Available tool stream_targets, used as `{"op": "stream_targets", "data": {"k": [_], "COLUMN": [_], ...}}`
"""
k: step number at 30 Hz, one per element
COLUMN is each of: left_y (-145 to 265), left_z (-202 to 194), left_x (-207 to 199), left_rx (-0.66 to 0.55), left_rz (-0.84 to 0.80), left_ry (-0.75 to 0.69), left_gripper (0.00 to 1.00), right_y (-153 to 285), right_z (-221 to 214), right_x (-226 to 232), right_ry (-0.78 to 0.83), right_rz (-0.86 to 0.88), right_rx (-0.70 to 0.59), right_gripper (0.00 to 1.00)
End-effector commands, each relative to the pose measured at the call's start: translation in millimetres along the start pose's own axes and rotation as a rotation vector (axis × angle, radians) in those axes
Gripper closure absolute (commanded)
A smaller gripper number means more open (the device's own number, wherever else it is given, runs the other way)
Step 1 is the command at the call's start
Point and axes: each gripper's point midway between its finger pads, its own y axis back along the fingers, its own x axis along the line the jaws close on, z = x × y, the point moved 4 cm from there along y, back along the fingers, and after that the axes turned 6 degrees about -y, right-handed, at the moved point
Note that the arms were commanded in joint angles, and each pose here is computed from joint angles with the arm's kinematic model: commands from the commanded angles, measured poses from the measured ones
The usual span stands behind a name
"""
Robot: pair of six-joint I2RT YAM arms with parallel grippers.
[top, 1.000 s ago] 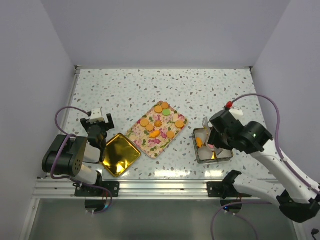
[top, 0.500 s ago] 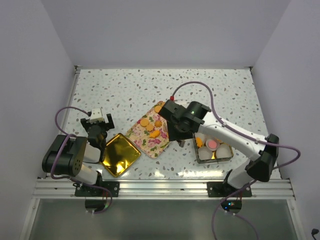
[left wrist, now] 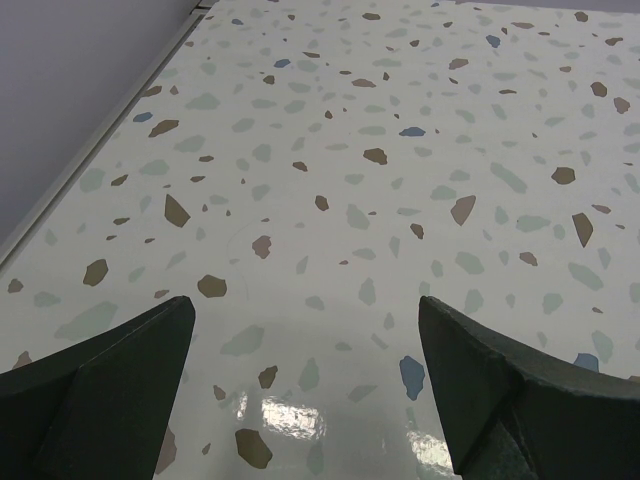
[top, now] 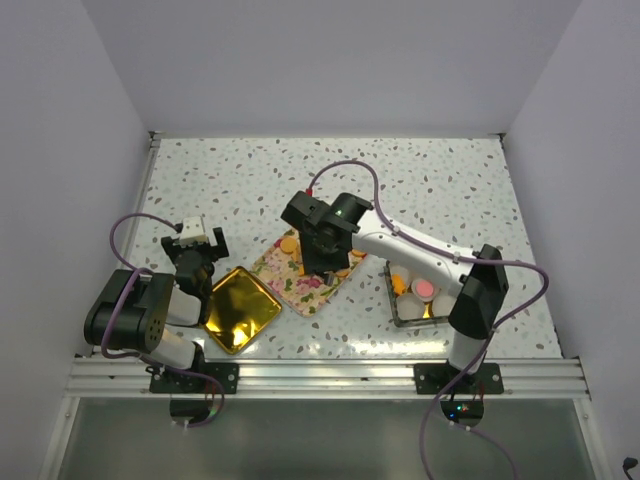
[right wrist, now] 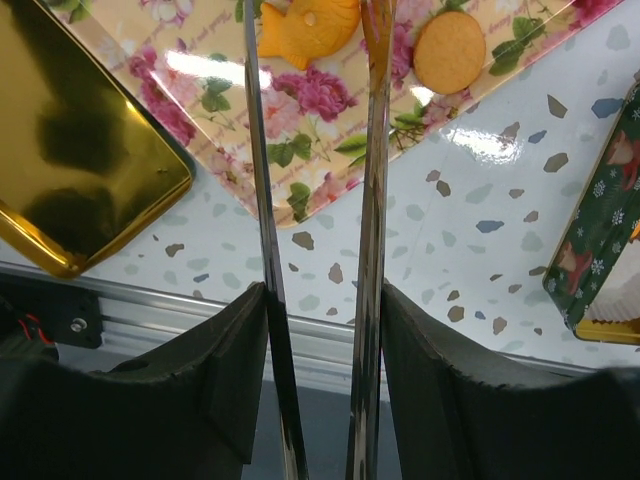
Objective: Pack the cookies
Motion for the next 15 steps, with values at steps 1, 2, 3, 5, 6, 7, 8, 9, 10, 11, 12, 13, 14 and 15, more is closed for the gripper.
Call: {"op": "stream_targets", "data": {"k": [1, 2, 3, 5, 6, 7, 8, 9, 10, 11, 12, 13, 14, 15], "left_y": [-8, -8, -8, -8, -8, -8, -8, -8, -8, -8, -8, -8, -8, -8], "left_z": [32, 32, 32, 32, 32, 32, 32, 32, 32, 32, 32, 32, 32, 32], "left_x": [4, 4, 4, 4, 4, 4, 4, 4, 4, 4, 4, 4, 4, 4], "left_rx": [-0.134, -0.134, -0.134, -0.134, -0.136, -0.134, -0.136, -0.135, -0.134, -0.134, -0.133, -0.134, -0.136, -0.135], "left_rz": [0.037, 0.037, 0.035, 0.037, 0.037, 0.037, 0.037, 0.035, 0.037, 0.037, 0.036, 0.035, 0.037, 0.035], "left_ry": [0.037, 0.037, 0.037, 0.037, 0.038, 0.037, 0.038, 0.039, 0.039, 0.037, 0.038, 0.039, 0.038, 0.039], "left_gripper": [0.00, 0.00, 0.00, 0.00, 0.00, 0.00, 0.00, 0.00, 0.00, 0.00, 0.00, 0.00, 0.00, 0.00], "right_y": [8, 8, 7, 8, 6, 8, 8, 7, 7, 7, 7, 7, 6, 5], "right_z": [3, 2, 1, -4, -7, -12, -15, -19, -23, -30, -32, -39, -41, -43], "right_x": [6, 4, 3, -1, -3, -2, -2, -1, -1, 4, 5, 7, 8, 8], "right_ry": [-0.003, -0.005, -0.007, -0.012, -0.010, -0.005, -0.002, 0.007, 0.009, 0.030, 0.035, 0.041, 0.043, 0.041], "right_rz": [0.018, 0.010, 0.002, -0.004, -0.010, -0.007, -0.010, -0.013, -0.020, -0.021, -0.025, -0.030, -0.038, -0.042], "right_rx": [-0.007, -0.007, -0.004, 0.006, 0.014, 0.020, 0.025, 0.032, 0.038, 0.044, 0.045, 0.050, 0.052, 0.056], "right_gripper": [0.50, 0.50, 0.50, 0.51, 0.51, 0.51, 0.51, 0.51, 0.51, 0.51, 0.51, 0.51, 0.51, 0.51]}}
